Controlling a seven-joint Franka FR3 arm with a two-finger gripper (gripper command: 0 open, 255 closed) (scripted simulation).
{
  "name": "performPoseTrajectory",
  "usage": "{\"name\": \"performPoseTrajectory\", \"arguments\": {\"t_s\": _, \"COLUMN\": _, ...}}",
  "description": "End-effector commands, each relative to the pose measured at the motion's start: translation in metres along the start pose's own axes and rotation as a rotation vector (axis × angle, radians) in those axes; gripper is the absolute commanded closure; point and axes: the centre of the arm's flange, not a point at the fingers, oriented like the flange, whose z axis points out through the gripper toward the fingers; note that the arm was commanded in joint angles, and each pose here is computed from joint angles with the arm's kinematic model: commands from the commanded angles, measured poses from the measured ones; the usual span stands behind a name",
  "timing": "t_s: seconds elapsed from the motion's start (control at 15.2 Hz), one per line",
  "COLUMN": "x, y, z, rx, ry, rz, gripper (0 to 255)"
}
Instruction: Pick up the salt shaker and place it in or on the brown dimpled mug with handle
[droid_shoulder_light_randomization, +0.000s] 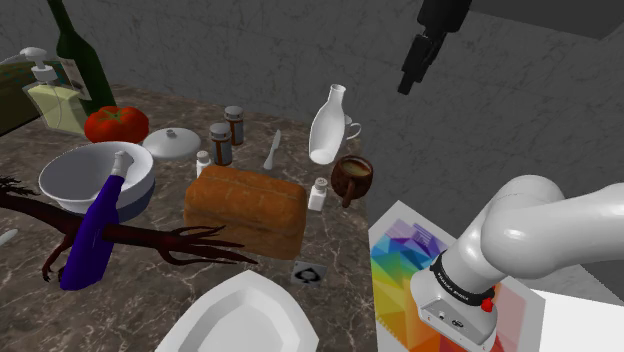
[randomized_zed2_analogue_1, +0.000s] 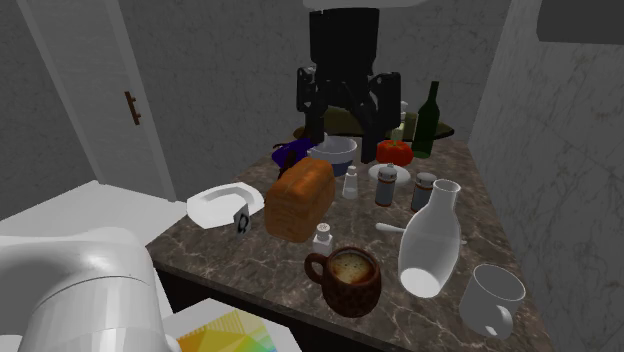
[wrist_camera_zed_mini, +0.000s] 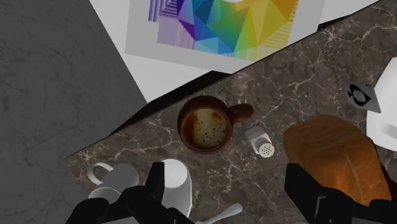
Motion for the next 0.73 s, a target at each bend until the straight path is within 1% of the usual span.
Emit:
{"name": "performPoseTrajectory", "arguments": {"t_s": 0.0, "x": 0.000, "y": 0.000, "z": 0.000, "rx": 0.000, "ry": 0.000, "rz": 0.000, "gripper": 0}}
{"name": "performPoseTrajectory", "arguments": {"t_s": 0.66, "x": 0.079, "y": -0.069, "z": 0.071, "rx": 0.004, "ry": 0.054, "rz": -0.023, "gripper": 0}}
